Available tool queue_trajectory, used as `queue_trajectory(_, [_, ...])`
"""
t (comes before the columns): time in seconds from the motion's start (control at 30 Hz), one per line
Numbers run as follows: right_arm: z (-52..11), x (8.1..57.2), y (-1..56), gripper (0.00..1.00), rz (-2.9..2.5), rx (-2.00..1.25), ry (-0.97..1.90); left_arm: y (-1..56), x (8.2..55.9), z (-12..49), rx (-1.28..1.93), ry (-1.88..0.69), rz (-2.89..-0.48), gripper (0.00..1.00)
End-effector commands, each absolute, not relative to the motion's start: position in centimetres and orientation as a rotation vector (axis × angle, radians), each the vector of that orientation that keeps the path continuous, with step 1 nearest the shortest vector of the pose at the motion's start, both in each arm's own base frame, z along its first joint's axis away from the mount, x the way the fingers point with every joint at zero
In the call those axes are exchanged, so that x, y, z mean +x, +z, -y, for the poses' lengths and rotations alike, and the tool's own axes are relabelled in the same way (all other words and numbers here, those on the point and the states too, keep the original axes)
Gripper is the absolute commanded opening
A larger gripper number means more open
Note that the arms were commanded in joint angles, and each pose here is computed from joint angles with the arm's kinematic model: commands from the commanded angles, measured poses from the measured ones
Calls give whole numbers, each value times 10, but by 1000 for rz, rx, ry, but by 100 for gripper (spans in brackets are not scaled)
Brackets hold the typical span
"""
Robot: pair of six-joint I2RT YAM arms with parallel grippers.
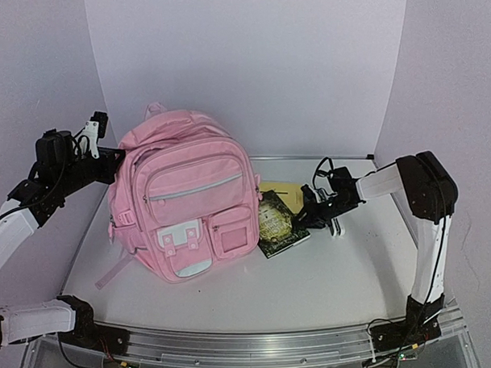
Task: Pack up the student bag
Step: Pick up the book from the center of the board.
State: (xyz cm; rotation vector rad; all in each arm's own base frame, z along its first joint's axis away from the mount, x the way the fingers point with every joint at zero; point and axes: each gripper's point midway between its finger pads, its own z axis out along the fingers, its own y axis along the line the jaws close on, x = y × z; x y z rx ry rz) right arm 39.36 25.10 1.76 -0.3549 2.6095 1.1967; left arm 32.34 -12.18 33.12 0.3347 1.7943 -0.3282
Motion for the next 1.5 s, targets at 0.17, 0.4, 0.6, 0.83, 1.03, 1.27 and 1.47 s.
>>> queue_trajectory(0.17, [-274,397,64,3,-2443,-310,1422,318,318,131,387,-379,-1836,0])
queue_trajectory(0.4, [-254,411,125,0,-2336,-212,1219,325,318,135,364,-425,-1861,20])
queue_trajectory(0.6, [-230,409,183,0,-2213,-116,1074,332,318,127,280,-418,-1903,39])
queue_trajectory(0.83, [-215,388,266,0,-2034,-95,1065,359,296,108,179,-402,-1847,59])
queue_trajectory(1.03, [-209,376,299,0,-1984,-139,1031,392,278,108,153,-477,-1835,63])
queue_trajectory(1.27, [-200,351,359,0,-1830,-184,1018,444,256,137,307,-659,-1758,74])
queue_trajectory(1.47, [-204,321,438,0,-1633,-231,1138,462,256,188,518,-952,-1739,79])
